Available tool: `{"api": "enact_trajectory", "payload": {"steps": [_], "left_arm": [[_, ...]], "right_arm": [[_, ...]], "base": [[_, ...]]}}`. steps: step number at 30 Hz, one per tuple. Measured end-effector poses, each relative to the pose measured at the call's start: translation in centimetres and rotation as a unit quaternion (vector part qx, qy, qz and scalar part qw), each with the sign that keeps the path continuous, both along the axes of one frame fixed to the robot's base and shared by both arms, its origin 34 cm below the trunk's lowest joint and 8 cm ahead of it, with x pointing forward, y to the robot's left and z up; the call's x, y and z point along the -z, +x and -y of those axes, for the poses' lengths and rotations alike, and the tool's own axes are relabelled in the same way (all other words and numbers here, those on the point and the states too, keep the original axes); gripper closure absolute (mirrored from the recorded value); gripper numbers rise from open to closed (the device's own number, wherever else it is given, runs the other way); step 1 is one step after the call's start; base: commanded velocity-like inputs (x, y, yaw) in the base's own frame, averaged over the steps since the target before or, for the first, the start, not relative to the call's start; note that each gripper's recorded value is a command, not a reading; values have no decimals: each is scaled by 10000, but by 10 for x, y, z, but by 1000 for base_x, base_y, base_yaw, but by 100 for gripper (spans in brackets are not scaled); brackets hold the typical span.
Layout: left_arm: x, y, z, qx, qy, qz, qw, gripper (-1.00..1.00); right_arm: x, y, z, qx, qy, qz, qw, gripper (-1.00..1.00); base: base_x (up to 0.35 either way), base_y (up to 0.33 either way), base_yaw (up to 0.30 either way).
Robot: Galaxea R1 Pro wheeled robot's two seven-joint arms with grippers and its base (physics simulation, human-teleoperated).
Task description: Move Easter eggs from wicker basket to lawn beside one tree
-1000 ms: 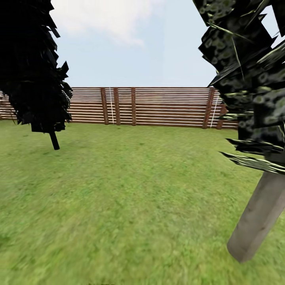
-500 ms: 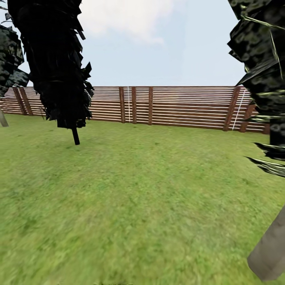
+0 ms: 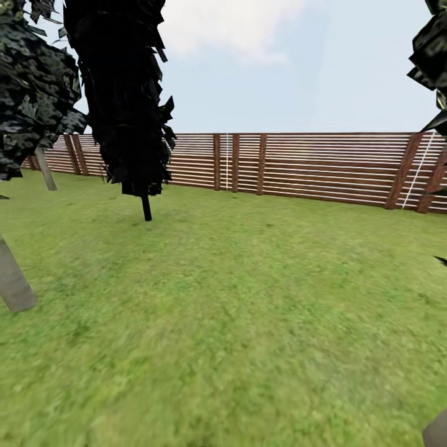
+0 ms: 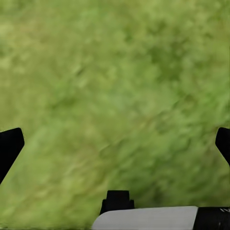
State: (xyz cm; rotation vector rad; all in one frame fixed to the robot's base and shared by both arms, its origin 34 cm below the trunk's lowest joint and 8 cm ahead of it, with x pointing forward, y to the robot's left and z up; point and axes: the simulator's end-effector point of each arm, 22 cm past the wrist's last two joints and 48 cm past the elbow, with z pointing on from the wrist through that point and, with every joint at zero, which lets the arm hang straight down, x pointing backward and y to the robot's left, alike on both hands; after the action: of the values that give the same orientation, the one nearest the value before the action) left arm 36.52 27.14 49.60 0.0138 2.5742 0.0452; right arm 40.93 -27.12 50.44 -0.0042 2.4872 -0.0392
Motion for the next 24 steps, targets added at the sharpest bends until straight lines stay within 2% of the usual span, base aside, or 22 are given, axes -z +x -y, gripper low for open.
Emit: {"api": "enact_trajectory", "payload": {"steps": [24], "left_arm": [[2,-3,1,11,-4,-47,10000,-100]], "right_arm": [[2,-3,-4,-47,9,-44,10000,-100]], "base": [[0,0,259]]}}
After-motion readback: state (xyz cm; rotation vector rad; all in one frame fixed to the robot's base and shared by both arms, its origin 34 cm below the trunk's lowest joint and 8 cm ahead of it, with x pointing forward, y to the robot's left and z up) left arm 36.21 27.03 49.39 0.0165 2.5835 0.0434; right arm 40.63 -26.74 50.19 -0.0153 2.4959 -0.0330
